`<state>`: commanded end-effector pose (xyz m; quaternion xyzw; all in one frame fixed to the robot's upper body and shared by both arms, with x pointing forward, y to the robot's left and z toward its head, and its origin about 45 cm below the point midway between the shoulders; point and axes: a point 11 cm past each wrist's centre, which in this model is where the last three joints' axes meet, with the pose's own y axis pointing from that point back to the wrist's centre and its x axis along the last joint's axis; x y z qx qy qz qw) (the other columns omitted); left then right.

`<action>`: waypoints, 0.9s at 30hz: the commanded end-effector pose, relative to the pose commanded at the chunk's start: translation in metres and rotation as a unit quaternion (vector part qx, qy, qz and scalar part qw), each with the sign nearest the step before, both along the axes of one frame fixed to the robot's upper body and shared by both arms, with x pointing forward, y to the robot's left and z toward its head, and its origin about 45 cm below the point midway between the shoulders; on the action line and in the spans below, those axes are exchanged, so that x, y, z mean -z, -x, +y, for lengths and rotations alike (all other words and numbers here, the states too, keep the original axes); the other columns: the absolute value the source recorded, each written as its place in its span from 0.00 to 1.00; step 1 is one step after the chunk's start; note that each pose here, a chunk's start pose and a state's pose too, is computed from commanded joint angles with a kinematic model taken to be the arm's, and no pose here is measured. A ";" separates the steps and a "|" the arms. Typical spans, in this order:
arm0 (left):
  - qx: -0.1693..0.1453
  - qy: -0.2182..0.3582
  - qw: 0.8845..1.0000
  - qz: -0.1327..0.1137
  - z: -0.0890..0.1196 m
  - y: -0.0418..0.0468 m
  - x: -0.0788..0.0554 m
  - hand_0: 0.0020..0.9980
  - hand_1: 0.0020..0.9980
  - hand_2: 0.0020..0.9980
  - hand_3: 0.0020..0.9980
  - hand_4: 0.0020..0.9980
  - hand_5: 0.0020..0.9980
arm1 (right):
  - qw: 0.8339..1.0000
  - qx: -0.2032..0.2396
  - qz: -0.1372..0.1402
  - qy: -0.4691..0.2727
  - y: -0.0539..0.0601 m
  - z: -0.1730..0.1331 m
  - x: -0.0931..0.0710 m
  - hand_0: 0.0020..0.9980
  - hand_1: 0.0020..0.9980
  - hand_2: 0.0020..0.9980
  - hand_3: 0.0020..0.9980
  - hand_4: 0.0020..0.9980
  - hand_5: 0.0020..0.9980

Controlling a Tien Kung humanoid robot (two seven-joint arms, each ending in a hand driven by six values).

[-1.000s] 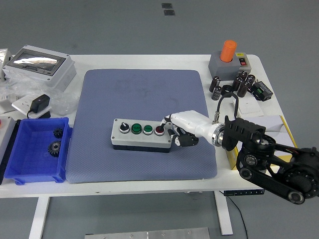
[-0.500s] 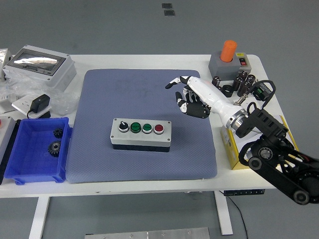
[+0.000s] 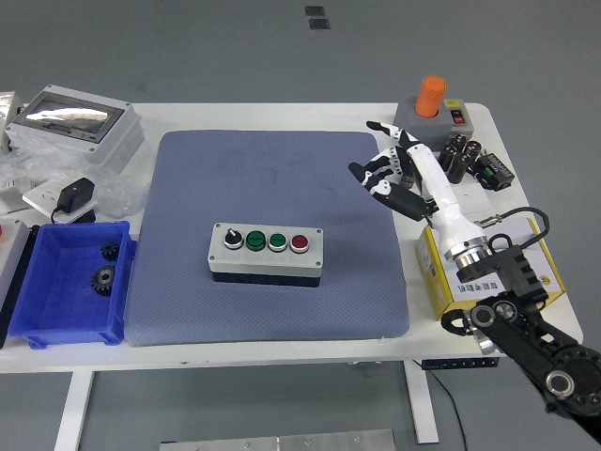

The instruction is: Pick up the button,place it on the desk,press the button,press the button

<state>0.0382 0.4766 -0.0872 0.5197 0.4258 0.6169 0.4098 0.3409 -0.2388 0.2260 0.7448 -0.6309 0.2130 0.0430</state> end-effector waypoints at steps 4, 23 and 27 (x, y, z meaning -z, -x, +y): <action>0.000 -0.006 1.000 0.007 0.005 -0.0003 -0.002 0.71 0.68 0.67 0.81 0.73 1.00 | 0.999 0.037 0.002 -0.029 0.004 -0.029 0.002 0.84 0.86 0.89 0.93 0.93 0.65; -0.009 -0.016 1.000 0.017 0.013 0.0021 -0.006 0.71 0.69 0.68 0.81 0.67 0.97 | 0.998 0.054 -0.021 0.026 0.014 -0.063 -0.020 0.79 0.82 0.84 0.86 0.81 0.55; -0.010 -0.016 1.000 0.018 0.013 0.0033 -0.006 0.71 0.69 0.68 0.81 0.66 0.97 | 0.998 0.060 -0.017 0.003 0.019 -0.073 -0.019 0.83 0.85 0.88 0.88 0.83 0.53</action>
